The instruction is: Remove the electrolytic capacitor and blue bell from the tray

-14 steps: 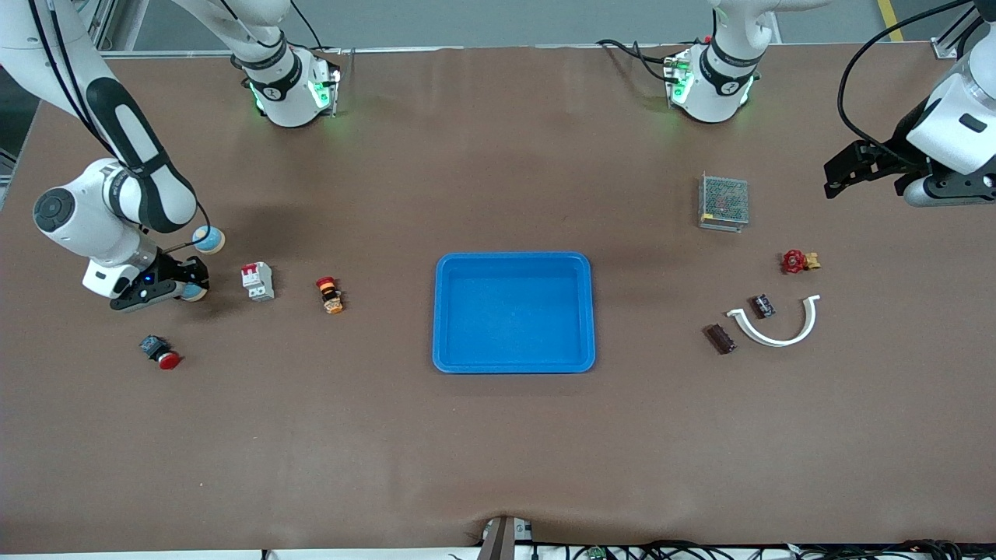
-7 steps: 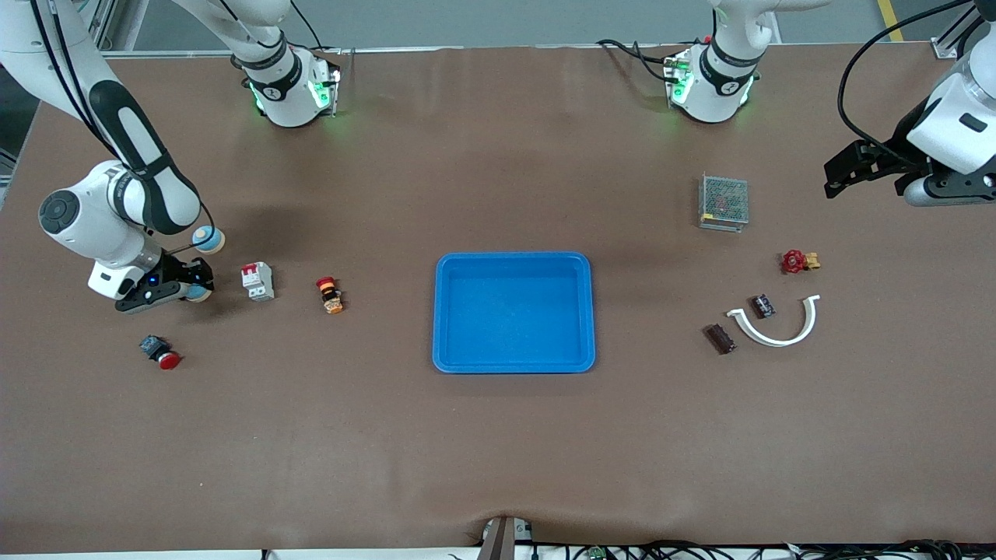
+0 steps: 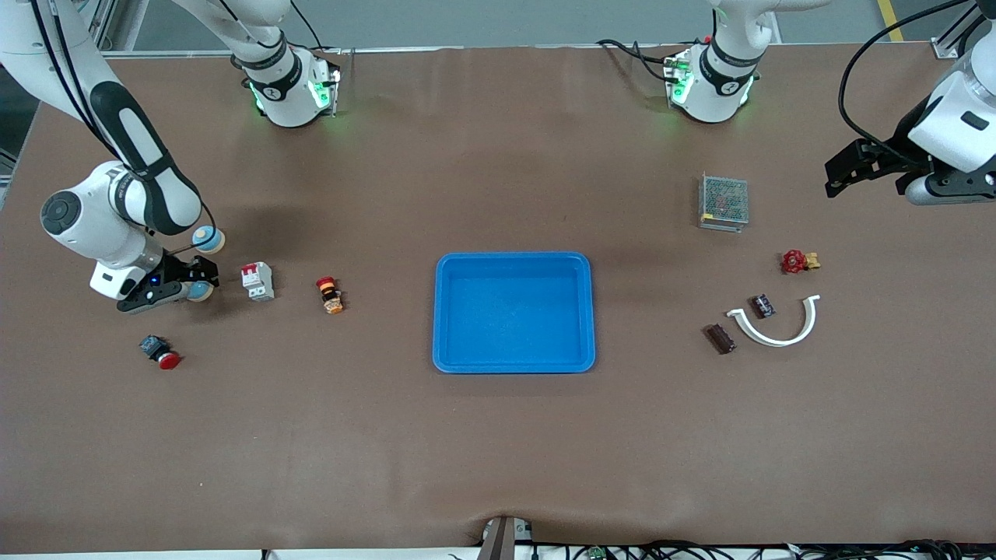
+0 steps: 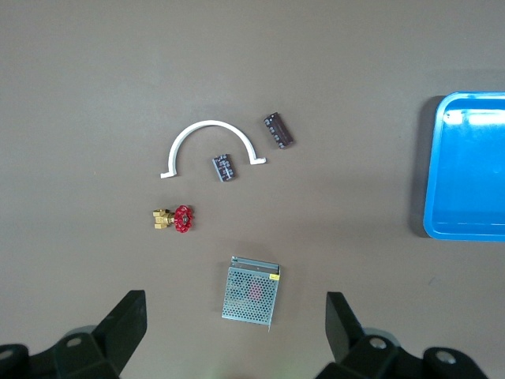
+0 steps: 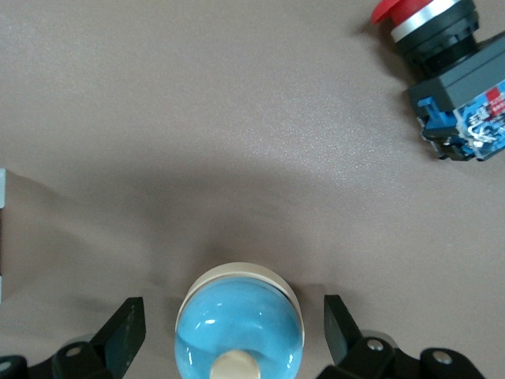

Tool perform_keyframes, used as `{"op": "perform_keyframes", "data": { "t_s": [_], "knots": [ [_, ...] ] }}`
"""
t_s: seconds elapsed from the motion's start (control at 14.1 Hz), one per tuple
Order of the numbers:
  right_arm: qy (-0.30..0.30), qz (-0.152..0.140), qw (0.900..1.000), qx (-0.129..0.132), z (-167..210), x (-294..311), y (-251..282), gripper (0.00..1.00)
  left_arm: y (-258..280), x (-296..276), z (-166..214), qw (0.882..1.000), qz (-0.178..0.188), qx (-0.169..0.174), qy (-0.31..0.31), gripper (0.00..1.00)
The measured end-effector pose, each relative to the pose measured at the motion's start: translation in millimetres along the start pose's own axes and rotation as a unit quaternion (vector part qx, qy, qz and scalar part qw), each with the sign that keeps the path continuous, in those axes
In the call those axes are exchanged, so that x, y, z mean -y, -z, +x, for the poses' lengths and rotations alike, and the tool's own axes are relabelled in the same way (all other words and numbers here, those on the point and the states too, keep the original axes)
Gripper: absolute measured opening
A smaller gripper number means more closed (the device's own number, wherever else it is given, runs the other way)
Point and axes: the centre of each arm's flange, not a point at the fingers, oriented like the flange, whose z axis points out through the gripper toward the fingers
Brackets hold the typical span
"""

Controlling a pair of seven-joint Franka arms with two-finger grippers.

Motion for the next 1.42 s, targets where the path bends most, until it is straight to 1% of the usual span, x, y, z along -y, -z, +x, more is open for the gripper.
{"op": "perform_keyframes", "data": {
  "t_s": [0.14,0.28,0.43,0.57,0.71,0.85,1.28,1.42],
  "knots": [
    [0.001,0.001,1.0,0.0,2.4,-0.9,2.3,1.0,0.3,0.0,-0.1,1.0,0.0,0.0,0.0,1.0],
    [0.002,0.013,1.0,0.012,11.8,-6.0,15.6,1.0,0.8,1.1,-0.3,1.0,0.0,-0.001,0.001,1.0],
    [0.004,0.036,0.999,0.034,33.0,-19.5,49.0,1.0,1.7,5.6,-0.3,1.0,0.0,-0.002,0.005,1.0],
    [0.007,0.048,0.998,0.042,57.3,-35.3,92.7,1.0,2.8,8.0,-0.6,1.0,0.0,-0.003,0.007,1.0],
    [0.009,0.05,0.998,0.042,75.4,-46.7,128.2,1.0,3.4,8.1,-1.0,1.0,0.0,-0.003,0.007,1.0],
    [0.007,0.047,0.998,0.036,89.4,-50.7,151.7,1.0,3.7,8.2,-1.5,1.0,0.0,-0.003,0.007,1.0],
    [-0.037,0.033,0.999,0.021,122.7,-33.3,176.4,1.0,3.9,8.3,-3.1,1.0,0.0,0.002,0.007,1.0],
    [-0.054,0.033,0.998,0.022,140.3,-17.3,189.8,1.0,5.9,8.4,-4.9,1.0,0.001,0.002,0.008,1.0]
  ]
}}
